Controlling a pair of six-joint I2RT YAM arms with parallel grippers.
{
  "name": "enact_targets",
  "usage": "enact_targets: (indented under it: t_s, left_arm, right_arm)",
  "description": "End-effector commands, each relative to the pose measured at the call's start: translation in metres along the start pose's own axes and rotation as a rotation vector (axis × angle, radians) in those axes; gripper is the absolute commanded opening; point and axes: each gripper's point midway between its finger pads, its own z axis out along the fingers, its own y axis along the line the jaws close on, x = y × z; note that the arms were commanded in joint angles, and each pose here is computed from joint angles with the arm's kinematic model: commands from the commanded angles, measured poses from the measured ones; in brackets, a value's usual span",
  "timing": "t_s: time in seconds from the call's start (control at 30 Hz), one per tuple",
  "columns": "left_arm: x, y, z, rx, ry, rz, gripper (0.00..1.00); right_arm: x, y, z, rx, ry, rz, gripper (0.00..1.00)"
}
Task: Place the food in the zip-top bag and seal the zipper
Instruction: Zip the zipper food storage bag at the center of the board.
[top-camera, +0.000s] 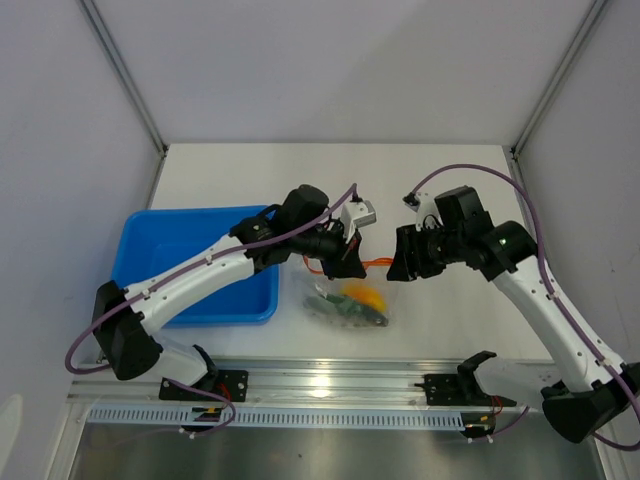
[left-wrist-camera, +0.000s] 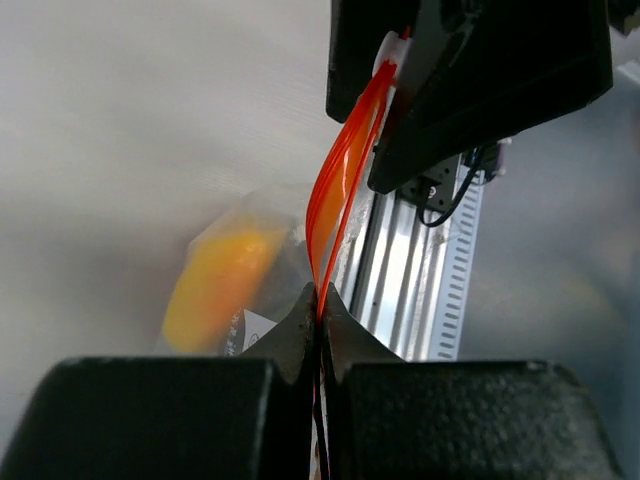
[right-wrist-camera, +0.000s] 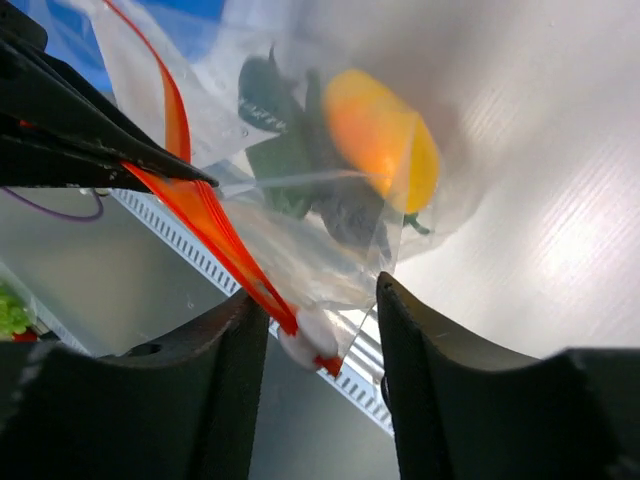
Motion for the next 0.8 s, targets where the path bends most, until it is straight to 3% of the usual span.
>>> enact_targets:
  t_s: [0.0,0.17,0.3,0.43,0.57,0.7,0.77]
  left_arm:
    - [-0.015,-0.007,-0.007,-0.019,-0.013,-0.209,0.00]
    - [-0.023,-0.017,-0.004,0.037,-0.023,-0.275,0.01]
    - [-0.022,-0.019,-0.005,0.051,-0.025,-0.294,0.00]
    - [-0.016,-0.013,-0.007,0.054,-0.030,-0.367,0.01]
    - [-0.023,-0.014,-0.010,0.092,-0.070,-0.417,0.00]
    - [-0.026,-0.015,-0.009,0.109,-0.074,-0.421,0.01]
    - [-0.025,-0.017,-0.008,0.122,-0.068,-0.427,0.01]
  right_arm:
    - [-0.020,0.013,-0.006,-0.098,-0.151,-0.038,0.47]
    - [-0.021,0.019,0.000,-0.179,-0.217,-0.034,0.43]
    - [-0.019,0.019,0.009,-0.250,-0.243,-0.011,0.35]
    - [-0.019,0.018,0.001,-0.288,-0.303,0.016,0.34]
    - [-0.015,0.007,-0.003,-0.304,-0.351,0.065,0.38]
    - [-0.016,0.003,-0.007,-0.342,-0.376,0.102,0.48]
    - [-0.016,0.004,-0.008,-0.355,-0.375,0.102,0.47]
